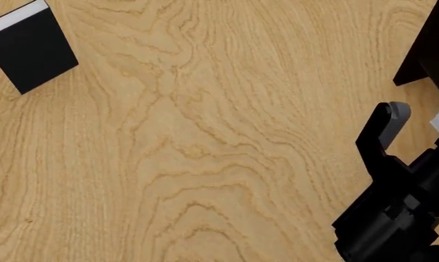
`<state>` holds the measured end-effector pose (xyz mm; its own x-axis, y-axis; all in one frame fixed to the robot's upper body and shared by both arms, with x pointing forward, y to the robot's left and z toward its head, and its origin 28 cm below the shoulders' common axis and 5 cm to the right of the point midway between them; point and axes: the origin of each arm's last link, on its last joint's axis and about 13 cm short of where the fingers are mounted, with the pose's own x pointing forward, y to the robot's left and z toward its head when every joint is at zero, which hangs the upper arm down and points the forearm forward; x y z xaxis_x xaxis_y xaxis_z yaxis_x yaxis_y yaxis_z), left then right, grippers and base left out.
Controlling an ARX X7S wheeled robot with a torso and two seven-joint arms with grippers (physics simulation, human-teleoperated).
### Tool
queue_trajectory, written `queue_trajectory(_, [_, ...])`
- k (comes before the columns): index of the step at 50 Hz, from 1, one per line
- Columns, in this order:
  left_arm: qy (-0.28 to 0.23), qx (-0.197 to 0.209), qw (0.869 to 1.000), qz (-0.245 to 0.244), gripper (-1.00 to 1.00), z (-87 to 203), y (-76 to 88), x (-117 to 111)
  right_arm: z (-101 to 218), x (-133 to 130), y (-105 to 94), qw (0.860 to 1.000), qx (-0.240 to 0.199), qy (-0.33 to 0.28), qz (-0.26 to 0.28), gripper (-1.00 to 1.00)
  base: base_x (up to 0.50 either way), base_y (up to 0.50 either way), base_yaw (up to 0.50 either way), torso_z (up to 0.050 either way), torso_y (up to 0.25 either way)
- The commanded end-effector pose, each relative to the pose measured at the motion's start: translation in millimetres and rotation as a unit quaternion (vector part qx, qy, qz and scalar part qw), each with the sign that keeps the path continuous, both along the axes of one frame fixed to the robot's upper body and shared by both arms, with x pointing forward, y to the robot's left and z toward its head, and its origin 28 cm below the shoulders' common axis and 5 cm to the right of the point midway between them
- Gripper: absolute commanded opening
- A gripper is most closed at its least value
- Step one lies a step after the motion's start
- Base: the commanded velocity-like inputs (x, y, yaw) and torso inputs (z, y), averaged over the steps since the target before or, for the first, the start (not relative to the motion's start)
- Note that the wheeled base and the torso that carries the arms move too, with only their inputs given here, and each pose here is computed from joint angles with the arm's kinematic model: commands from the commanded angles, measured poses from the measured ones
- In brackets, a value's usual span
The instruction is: Pick up the book on the right and place it on the cabinet shelf.
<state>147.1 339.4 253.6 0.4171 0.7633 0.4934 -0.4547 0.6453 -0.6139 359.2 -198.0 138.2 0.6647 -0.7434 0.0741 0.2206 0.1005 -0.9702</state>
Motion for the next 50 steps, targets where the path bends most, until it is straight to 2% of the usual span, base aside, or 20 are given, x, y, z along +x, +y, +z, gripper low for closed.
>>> queue_trajectory(1, [0.001, 0.002, 1.0, 0.001, 1.0, 0.4, -0.2, 0.2, 7.8, 9.4, -9.5, 0.999, 0.034, 0.008, 0.009, -1.0, 0.0, 0.0, 0.0, 0.0, 0.0])
queue_trajectory(26, [0.001, 0.005, 1.0, 0.0, 1.0, 0.1, -0.3, 0.8, 10.8, 23.5, -21.3, 0.993, 0.115, 0.011, 0.001, -1.0, 0.0, 0.0, 0.0, 0.0, -0.002])
queue_trajectory(40, [0.001, 0.006, 1.0, -0.001, 1.0, 0.1, -0.9, 0.2, 10.8, 25.2, -21.7, 0.991, 0.131, 0.014, 0.007, -1.0, 0.0, 0.0, 0.0, 0.0, -0.003])
queue_trajectory(41, [0.001, 0.006, 1.0, -0.002, 1.0, 0.3, -0.9, 0.3, 10.2, 24.7, -21.7, 0.991, 0.13, 0.017, 0.008, 1.0, 0.0, 0.0, 0.0, 0.0, -0.011])
queue_trajectory(50, [0.002, 0.007, 1.0, -0.001, 1.0, 0.1, -0.7, 0.7, 14.9, 18.2, -16.6, 0.988, 0.153, 0.021, 0.028, 1.0, 0.0, 0.0, 0.0, 0.0, 0.0])
